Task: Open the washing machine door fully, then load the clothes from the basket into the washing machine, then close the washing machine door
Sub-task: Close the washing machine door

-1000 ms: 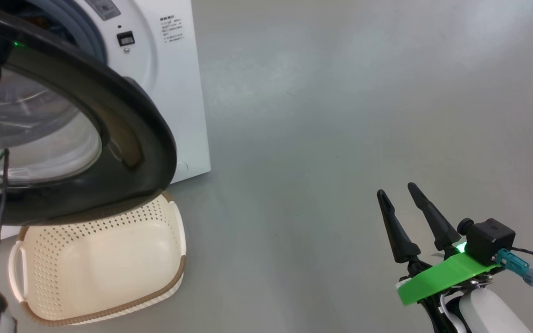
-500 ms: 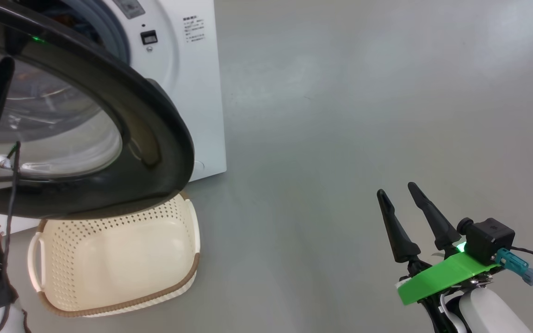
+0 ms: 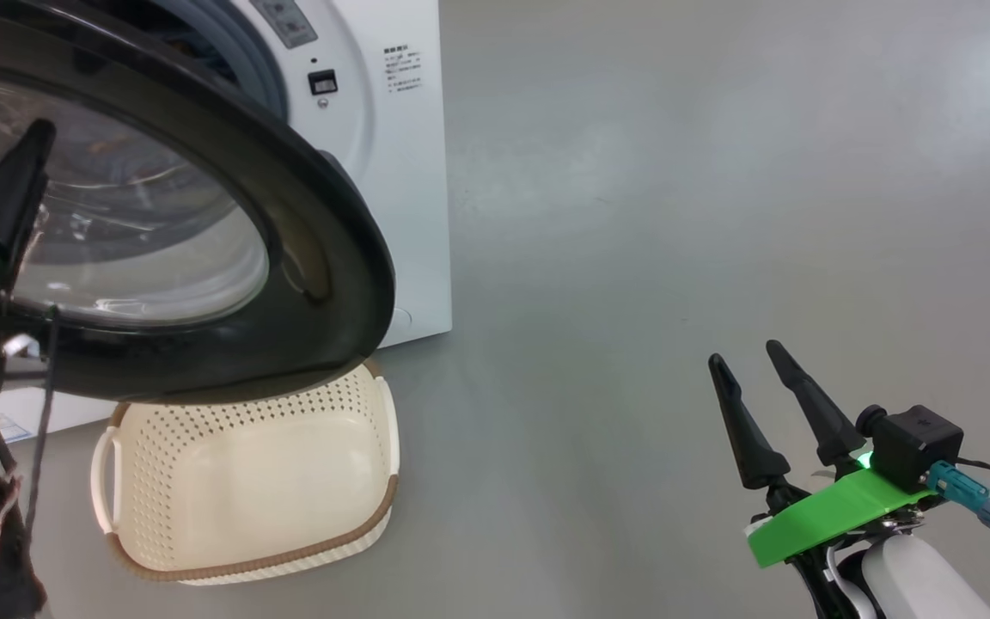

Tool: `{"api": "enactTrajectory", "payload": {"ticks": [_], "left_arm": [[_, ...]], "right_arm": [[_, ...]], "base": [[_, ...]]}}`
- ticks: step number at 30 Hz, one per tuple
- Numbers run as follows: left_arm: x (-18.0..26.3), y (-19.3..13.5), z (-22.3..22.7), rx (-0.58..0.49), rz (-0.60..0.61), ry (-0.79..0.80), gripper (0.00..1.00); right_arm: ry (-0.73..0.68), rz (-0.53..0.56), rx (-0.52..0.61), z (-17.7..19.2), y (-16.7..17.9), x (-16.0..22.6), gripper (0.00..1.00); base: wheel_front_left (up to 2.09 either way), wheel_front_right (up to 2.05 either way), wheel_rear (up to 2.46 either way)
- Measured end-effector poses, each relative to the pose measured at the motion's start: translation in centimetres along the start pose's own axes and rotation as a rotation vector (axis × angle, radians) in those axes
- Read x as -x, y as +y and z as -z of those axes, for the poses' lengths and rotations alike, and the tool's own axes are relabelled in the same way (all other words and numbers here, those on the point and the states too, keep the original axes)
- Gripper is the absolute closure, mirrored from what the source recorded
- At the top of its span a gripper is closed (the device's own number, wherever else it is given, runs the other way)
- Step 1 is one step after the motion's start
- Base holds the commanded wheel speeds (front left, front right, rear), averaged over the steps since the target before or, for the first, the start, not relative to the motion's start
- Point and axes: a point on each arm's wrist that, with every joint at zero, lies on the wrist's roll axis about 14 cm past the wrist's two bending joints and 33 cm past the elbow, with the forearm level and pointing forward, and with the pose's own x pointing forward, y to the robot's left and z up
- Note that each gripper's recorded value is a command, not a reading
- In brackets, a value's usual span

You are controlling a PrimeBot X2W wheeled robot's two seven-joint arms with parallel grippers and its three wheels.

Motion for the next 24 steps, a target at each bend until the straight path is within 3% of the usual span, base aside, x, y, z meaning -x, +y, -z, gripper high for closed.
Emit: {"api": "enactTrajectory", "payload": {"ticks": [9, 18, 24], "left_arm": [[3.0, 1.9, -0.5, -0.175, -0.034, -0.115, 0.00], [6.3, 4.2, -1.1, -0.283, -0.112, -0.233, 0.00], [8.8, 5.1, -0.6, -0.464, -0.154, -0.266, 0.00]], "right_arm": [[-0.005, -0.024, 0.010, -0.3, 0.4, -0.4, 0.00], [-0.012, -0.046, 0.019, -0.6, 0.8, -0.7, 0.00], [-0.001, -0.060, 0.021, -0.2, 1.1, -0.3, 0.00]], "base": [[0.00, 0.00, 0.00], [0.00, 0.00, 0.00], [0.00, 0.00, 0.00]]}}
